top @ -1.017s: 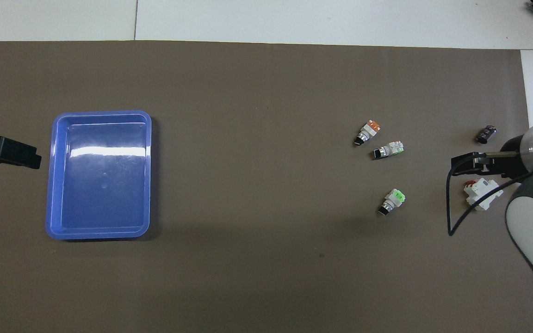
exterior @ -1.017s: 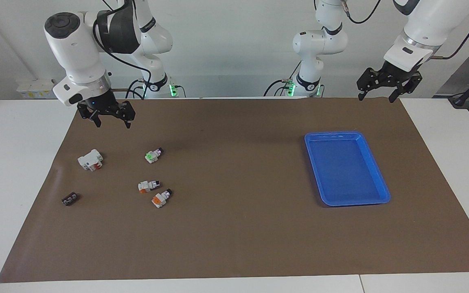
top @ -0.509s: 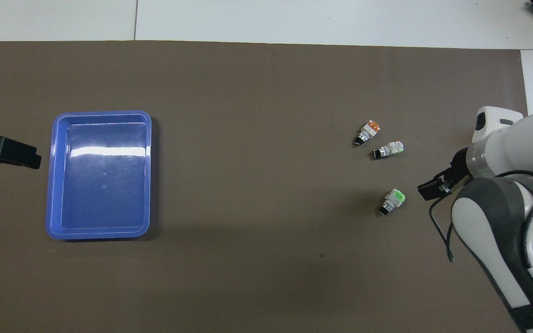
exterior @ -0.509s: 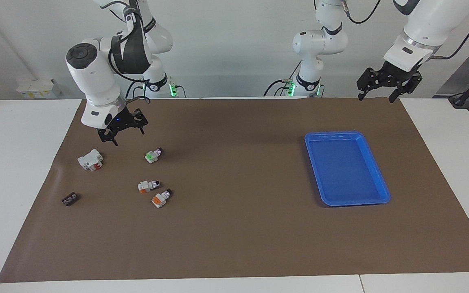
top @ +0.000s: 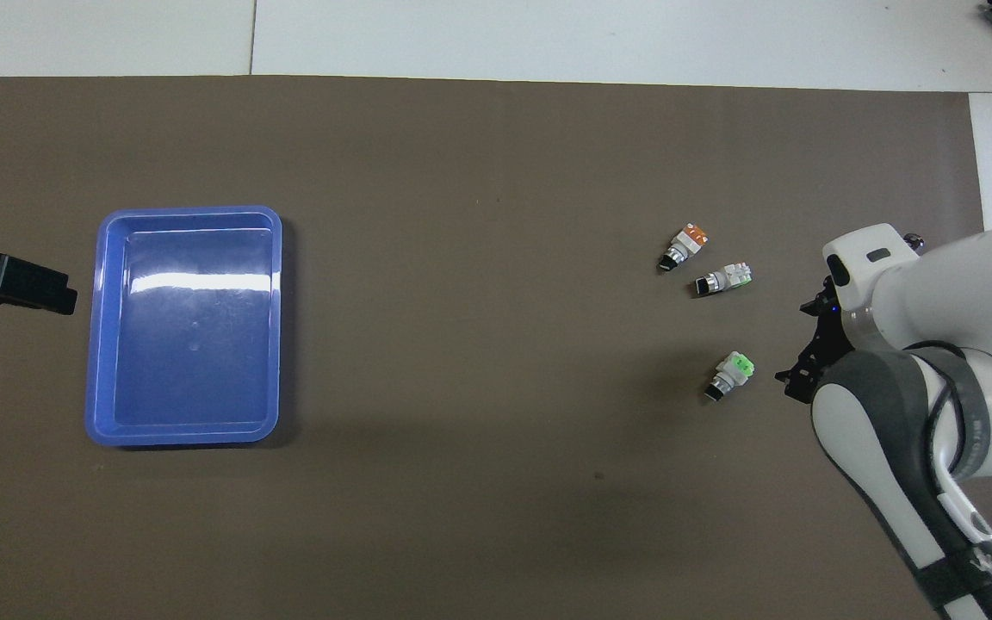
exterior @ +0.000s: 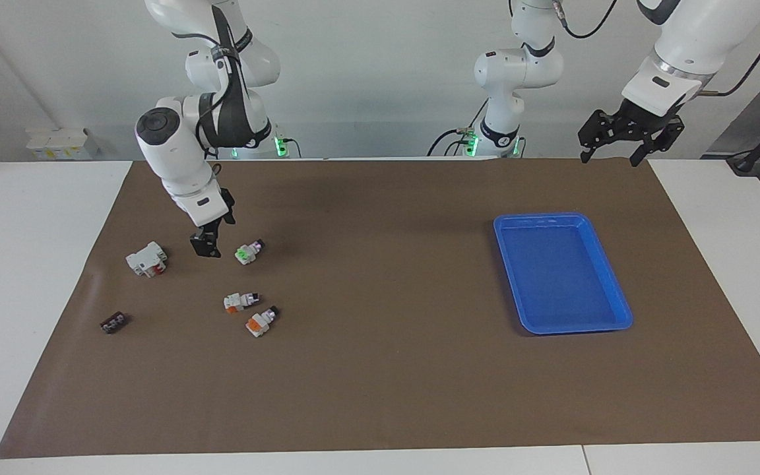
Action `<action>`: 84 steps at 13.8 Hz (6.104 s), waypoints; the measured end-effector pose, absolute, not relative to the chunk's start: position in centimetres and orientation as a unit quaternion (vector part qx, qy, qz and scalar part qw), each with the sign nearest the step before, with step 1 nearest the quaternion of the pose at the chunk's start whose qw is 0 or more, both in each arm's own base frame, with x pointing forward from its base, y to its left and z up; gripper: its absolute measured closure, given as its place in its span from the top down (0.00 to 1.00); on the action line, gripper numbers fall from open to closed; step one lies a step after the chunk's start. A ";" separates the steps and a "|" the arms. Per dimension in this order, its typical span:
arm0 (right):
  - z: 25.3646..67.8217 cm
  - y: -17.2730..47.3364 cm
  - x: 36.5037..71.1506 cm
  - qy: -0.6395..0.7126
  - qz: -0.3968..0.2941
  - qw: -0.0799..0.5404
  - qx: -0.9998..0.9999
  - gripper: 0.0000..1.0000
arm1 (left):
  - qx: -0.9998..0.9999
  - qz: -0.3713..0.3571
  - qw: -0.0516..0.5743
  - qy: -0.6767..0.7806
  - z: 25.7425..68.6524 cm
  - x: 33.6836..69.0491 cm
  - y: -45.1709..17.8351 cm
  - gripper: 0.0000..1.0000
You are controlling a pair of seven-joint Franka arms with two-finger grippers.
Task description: Turn and place switch with both arms
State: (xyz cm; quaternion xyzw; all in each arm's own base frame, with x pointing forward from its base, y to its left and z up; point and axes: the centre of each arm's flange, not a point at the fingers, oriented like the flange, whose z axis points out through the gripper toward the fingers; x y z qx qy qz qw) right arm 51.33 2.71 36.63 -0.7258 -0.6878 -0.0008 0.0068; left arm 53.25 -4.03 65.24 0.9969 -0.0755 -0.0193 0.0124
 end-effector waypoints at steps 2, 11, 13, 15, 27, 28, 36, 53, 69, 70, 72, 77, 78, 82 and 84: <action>34.5 2.7 51.1 -0.748 -0.007 0.001 -0.664 1.00 | 0.997 -0.019 0.012 -0.075 65.2 53.2 -4.0 1.00; 30.7 5.6 48.7 -0.824 -0.021 -0.018 -0.566 1.00 | 0.997 -0.019 0.012 -0.075 65.2 53.2 -4.0 1.00; 30.6 5.6 48.5 -0.826 -0.021 -0.018 -0.563 1.00 | 0.997 -0.019 0.012 -0.075 65.2 53.2 -4.0 1.00; 30.2 5.6 48.3 -0.826 -0.023 -0.020 -0.562 1.00 | 0.997 -0.020 0.012 -0.075 65.2 53.2 -4.0 1.00; 28.7 5.0 46.9 -0.822 -0.010 -0.005 -0.569 0.41 | 0.997 -0.018 0.012 -0.081 66.0 52.5 -4.6 1.00; 28.7 5.0 46.8 -0.823 -0.006 0.000 -0.569 0.41 | 0.997 -0.018 0.012 -0.081 66.0 52.5 -4.6 1.00; 34.7 11.6 50.1 -0.782 -0.098 0.067 -0.612 0.41 | 0.996 -0.009 0.082 -0.039 66.8 52.4 -7.8 1.00; 49.6 36.6 47.1 -0.631 -0.226 0.139 -0.729 0.41 | 0.923 -0.027 0.357 0.141 56.1 46.0 -15.2 0.97; 51.7 39.8 46.0 -0.600 -0.264 0.149 -0.741 0.41 | 0.903 -0.010 0.389 0.184 54.2 45.5 -18.9 0.48; 51.7 39.8 46.0 -0.600 -0.264 0.149 -0.741 0.41 | 0.901 -0.013 0.390 0.188 53.9 45.5 -18.8 0.47; 51.7 39.8 46.0 -0.600 -0.264 0.149 -0.741 0.41 | 0.898 -0.018 0.394 0.194 53.5 45.6 -18.8 0.47; 51.7 39.8 46.0 -0.600 -0.264 0.149 -0.740 0.41 | 0.888 -0.026 0.404 0.219 53.6 45.7 -18.7 0.33; 51.7 39.8 46.0 -0.600 -0.264 0.149 -0.741 0.41 | 0.887 -0.023 0.404 0.221 53.6 45.7 -18.7 0.18; 51.7 39.9 45.9 -0.600 -0.264 0.149 -0.740 0.41 | 0.886 -0.018 0.404 0.227 53.7 45.8 -18.7 0.06; 51.7 39.9 45.9 -0.600 -0.264 0.149 -0.740 0.41 | 0.885 -0.019 0.404 0.230 53.7 45.8 -18.7 0.09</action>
